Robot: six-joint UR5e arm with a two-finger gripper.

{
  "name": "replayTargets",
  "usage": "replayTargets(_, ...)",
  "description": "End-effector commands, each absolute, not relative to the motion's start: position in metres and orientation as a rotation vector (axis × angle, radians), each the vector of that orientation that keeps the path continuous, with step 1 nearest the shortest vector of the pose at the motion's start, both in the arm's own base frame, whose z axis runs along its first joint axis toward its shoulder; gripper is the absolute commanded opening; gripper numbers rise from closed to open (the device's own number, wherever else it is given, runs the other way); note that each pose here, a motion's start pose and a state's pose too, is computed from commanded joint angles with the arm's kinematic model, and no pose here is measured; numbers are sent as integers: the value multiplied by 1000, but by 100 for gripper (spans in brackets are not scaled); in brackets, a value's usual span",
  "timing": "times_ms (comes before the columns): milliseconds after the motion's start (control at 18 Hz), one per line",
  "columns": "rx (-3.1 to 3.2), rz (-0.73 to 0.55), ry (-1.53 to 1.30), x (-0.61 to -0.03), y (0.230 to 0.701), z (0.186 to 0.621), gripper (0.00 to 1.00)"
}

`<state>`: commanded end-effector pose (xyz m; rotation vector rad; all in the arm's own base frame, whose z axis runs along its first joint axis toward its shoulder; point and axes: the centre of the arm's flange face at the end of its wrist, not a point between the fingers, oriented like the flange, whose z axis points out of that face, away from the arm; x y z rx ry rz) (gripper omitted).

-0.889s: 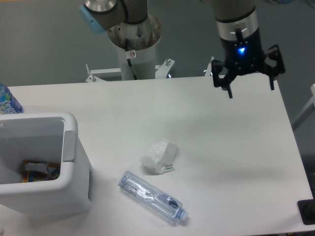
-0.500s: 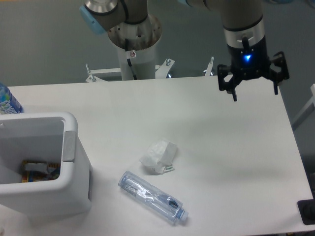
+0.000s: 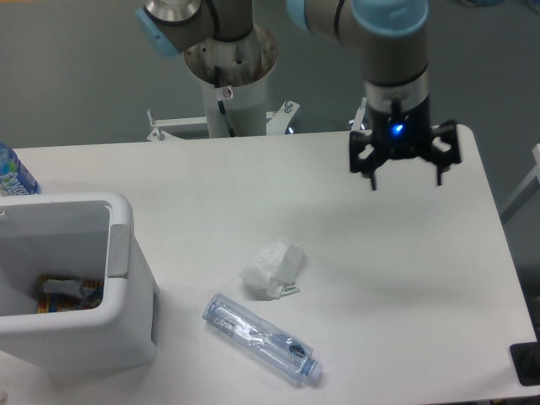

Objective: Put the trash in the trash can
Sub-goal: 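Move the open gripper down toward the crumpled white tissue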

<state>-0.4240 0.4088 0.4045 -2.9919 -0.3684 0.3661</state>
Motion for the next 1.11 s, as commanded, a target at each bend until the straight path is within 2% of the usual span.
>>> replayTargets(333,-3087,234,-197,-379,433,341,100)
replayTargets(611,-3119,201,3,-359,439,293,100)
replayTargets(1111,-3121,191,110,-344,452,264,100)
